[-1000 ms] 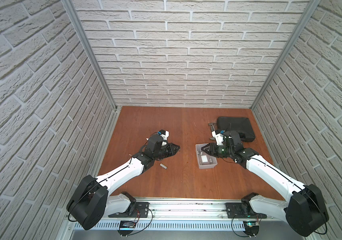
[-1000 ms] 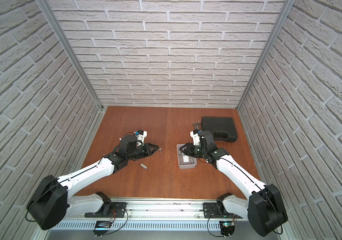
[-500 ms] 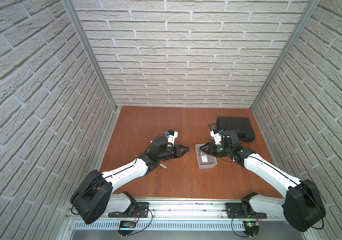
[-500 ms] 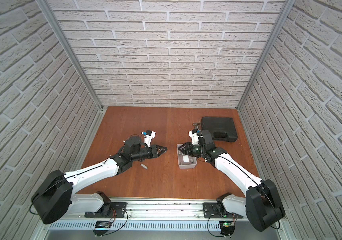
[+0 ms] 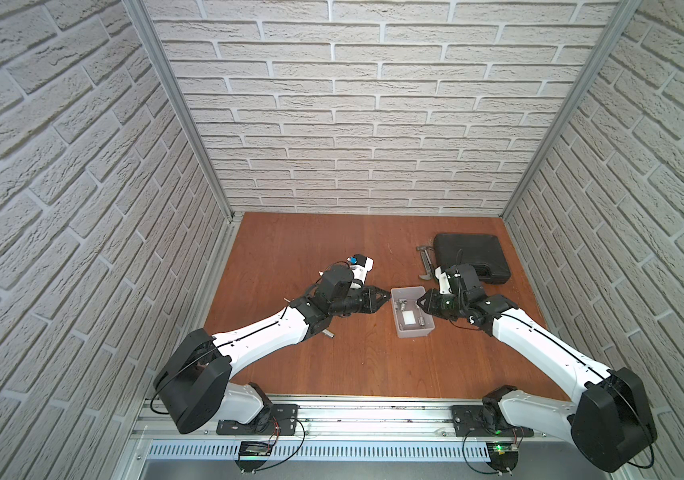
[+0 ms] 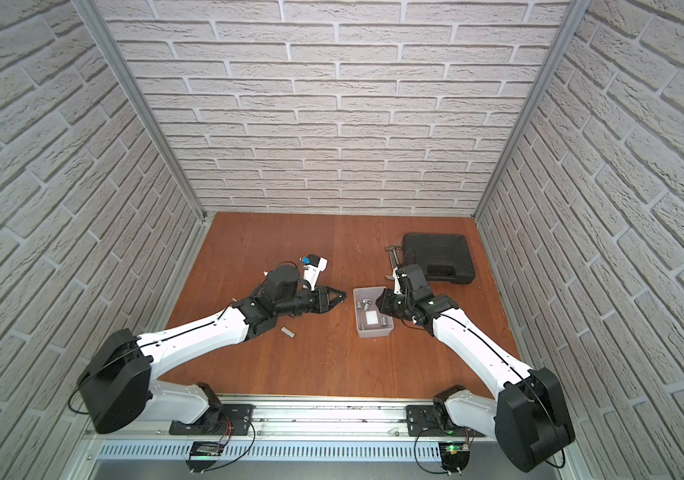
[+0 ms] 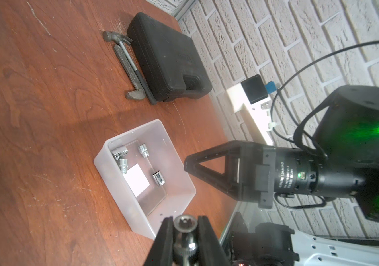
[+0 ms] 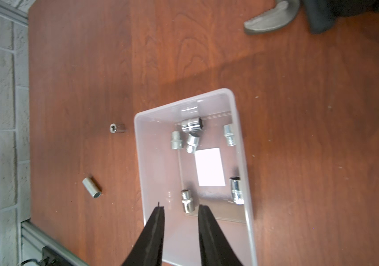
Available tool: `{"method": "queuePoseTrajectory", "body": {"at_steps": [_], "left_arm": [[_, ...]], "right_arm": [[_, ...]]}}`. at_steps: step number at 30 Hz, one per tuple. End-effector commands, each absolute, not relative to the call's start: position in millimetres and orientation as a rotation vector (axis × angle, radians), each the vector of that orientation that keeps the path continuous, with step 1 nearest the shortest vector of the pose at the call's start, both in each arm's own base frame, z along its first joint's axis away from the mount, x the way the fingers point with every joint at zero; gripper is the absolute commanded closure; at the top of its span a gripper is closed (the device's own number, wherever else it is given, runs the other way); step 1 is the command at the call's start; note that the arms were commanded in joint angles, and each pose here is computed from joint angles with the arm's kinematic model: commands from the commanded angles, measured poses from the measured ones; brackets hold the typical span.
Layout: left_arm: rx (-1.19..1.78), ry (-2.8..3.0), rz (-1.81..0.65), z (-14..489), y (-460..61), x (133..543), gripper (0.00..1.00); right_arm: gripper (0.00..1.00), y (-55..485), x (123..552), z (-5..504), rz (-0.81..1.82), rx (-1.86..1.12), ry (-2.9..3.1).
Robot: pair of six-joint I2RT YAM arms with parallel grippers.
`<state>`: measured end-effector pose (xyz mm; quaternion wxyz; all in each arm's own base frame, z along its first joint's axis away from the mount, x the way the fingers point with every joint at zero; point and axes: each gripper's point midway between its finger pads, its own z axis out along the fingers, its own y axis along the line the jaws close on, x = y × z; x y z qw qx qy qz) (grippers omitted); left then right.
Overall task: Put the socket on the desktop into the storage box
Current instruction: Place the socket head in the storage box.
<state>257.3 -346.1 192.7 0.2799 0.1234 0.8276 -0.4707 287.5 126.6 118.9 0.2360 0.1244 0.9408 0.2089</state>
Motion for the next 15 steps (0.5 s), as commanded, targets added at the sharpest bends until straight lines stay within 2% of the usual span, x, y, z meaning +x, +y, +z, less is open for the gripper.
{"method": "queuePoseTrajectory", "body": {"at_steps": [1,15], "left_arm": [[0.371,2.204,-1.224,195,-357,267,1.00],[0.547,2.320,-1.077,168,-416,272,1.00]], "right_arm": [[0.69,106,285,133,0.463,0.385,2.548],[0.69,74,255,144,0.395,0.444,2.518]]}}
